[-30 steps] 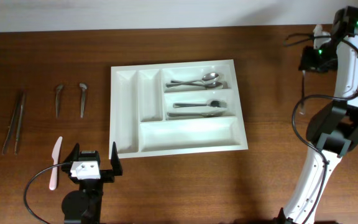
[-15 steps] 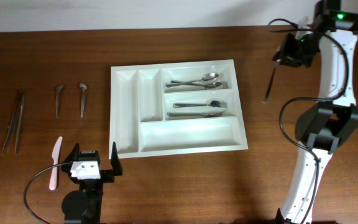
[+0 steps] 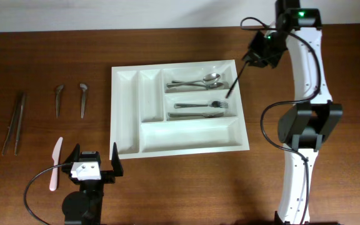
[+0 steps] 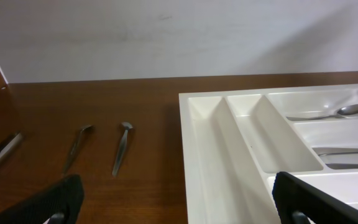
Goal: Pack container
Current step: 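Carry the held silver fork left over the tray's middle right compartment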
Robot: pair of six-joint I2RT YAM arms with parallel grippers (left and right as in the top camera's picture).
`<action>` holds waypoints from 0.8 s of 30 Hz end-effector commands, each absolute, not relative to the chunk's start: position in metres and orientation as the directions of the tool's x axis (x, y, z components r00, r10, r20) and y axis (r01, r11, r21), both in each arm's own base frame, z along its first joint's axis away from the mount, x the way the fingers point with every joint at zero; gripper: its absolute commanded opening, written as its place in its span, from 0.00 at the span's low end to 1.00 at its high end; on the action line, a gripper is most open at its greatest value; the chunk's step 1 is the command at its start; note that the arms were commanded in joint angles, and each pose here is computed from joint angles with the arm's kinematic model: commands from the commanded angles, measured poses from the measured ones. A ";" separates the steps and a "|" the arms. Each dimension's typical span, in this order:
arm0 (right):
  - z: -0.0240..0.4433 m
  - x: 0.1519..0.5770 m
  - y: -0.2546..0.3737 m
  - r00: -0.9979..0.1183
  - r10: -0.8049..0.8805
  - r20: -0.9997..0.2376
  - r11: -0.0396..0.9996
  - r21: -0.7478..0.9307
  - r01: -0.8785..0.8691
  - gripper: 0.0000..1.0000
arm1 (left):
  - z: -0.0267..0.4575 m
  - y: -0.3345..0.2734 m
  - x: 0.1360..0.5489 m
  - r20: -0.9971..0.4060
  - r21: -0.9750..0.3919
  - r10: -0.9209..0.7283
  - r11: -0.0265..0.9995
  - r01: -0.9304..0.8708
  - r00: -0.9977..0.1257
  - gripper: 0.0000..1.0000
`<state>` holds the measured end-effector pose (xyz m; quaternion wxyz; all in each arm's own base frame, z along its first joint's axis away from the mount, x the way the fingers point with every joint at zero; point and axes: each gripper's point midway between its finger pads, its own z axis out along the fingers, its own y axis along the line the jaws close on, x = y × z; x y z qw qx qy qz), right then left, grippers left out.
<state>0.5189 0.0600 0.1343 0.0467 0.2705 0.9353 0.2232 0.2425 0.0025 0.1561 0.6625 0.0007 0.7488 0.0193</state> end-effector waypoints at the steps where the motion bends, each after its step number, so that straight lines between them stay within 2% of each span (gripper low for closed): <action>1: 0.139 0.520 0.078 -0.736 0.665 0.128 0.628 0.437 0.644 0.04 | 0.156 0.003 0.242 -0.992 0.044 0.041 0.999 -0.024 -0.121 0.99; 9: 0.134 0.496 0.105 -0.573 0.776 0.263 0.493 0.314 0.812 0.04 | 0.156 0.003 0.242 -0.992 0.044 0.041 0.999 -0.024 -0.121 0.99; 15: 0.124 0.463 0.087 -0.505 0.836 0.217 0.492 0.114 0.863 0.04 | 0.156 0.003 0.242 -0.992 0.044 0.041 0.999 -0.024 -0.121 0.99; 24: 0.126 0.454 0.118 -0.551 0.806 0.215 0.542 0.108 0.834 0.04 | 0.156 0.003 0.242 -0.992 0.044 0.041 0.999 -0.024 -0.121 0.99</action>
